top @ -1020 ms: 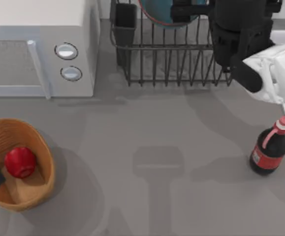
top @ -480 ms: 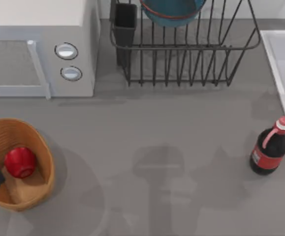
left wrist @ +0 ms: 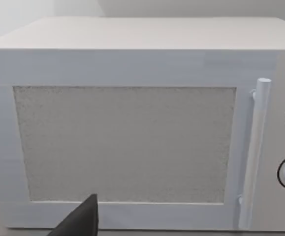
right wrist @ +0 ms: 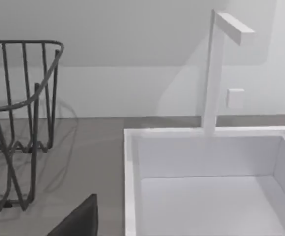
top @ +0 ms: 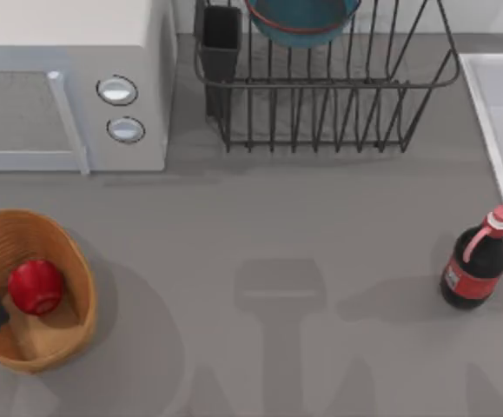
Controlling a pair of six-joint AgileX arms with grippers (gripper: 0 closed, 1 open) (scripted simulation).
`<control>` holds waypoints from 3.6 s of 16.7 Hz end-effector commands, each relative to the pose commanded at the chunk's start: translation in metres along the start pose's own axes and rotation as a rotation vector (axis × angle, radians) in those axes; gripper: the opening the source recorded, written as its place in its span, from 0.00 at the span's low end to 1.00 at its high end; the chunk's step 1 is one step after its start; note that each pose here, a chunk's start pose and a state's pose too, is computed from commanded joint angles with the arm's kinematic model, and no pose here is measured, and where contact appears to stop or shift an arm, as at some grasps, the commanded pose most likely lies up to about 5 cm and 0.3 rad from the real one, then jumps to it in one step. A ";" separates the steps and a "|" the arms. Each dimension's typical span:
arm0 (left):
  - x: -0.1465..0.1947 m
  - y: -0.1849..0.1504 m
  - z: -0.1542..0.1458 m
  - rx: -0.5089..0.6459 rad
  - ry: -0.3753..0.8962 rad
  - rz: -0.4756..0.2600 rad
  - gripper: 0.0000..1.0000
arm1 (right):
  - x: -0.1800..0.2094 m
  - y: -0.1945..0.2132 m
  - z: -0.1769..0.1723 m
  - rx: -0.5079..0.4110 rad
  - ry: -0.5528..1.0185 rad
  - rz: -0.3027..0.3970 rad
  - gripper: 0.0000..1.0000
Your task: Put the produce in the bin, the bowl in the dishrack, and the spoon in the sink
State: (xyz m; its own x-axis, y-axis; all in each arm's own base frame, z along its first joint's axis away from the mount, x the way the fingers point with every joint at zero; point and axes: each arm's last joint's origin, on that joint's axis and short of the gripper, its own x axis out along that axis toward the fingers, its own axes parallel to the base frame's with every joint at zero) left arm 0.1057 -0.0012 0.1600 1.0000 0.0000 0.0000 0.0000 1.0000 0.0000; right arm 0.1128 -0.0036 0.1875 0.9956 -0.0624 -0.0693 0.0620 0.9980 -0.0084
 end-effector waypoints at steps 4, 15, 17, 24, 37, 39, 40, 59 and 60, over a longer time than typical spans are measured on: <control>0.000 0.000 0.000 0.000 0.000 0.000 1.00 | -0.005 0.002 -0.025 0.006 -0.061 0.054 1.00; 0.000 0.000 0.000 0.000 0.000 0.000 1.00 | -0.004 -0.003 -0.013 0.032 0.048 0.009 1.00; 0.000 0.000 0.000 0.000 0.000 0.000 1.00 | -0.001 -0.009 -0.002 0.063 0.179 -0.045 1.00; 0.000 0.000 0.000 0.000 0.000 0.000 1.00 | 0.046 -0.044 0.020 0.274 0.886 -0.299 1.00; 0.000 0.000 0.000 0.000 0.000 0.000 1.00 | 0.087 -0.086 0.011 0.511 1.445 -0.469 1.00; 0.000 0.000 0.000 0.000 0.000 0.000 1.00 | 0.087 -0.084 0.010 0.506 1.444 -0.466 1.00; 0.000 0.000 0.000 0.000 0.000 0.000 1.00 | 0.088 -0.085 0.007 0.508 1.446 -0.467 1.00; 0.000 0.000 0.000 0.000 0.000 0.000 1.00 | 0.095 -0.085 -0.089 0.511 1.445 -0.469 0.70; 0.000 0.000 0.000 0.000 0.000 0.000 1.00 | 0.095 -0.085 -0.089 0.511 1.445 -0.469 0.62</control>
State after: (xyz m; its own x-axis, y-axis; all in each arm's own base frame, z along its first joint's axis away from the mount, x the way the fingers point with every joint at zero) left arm 0.1057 -0.0012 0.1600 1.0000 0.0000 0.0000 0.0000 1.0000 0.0000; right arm 0.1954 -0.0949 0.0931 0.0030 -0.0049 -1.0000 0.6398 0.7686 -0.0018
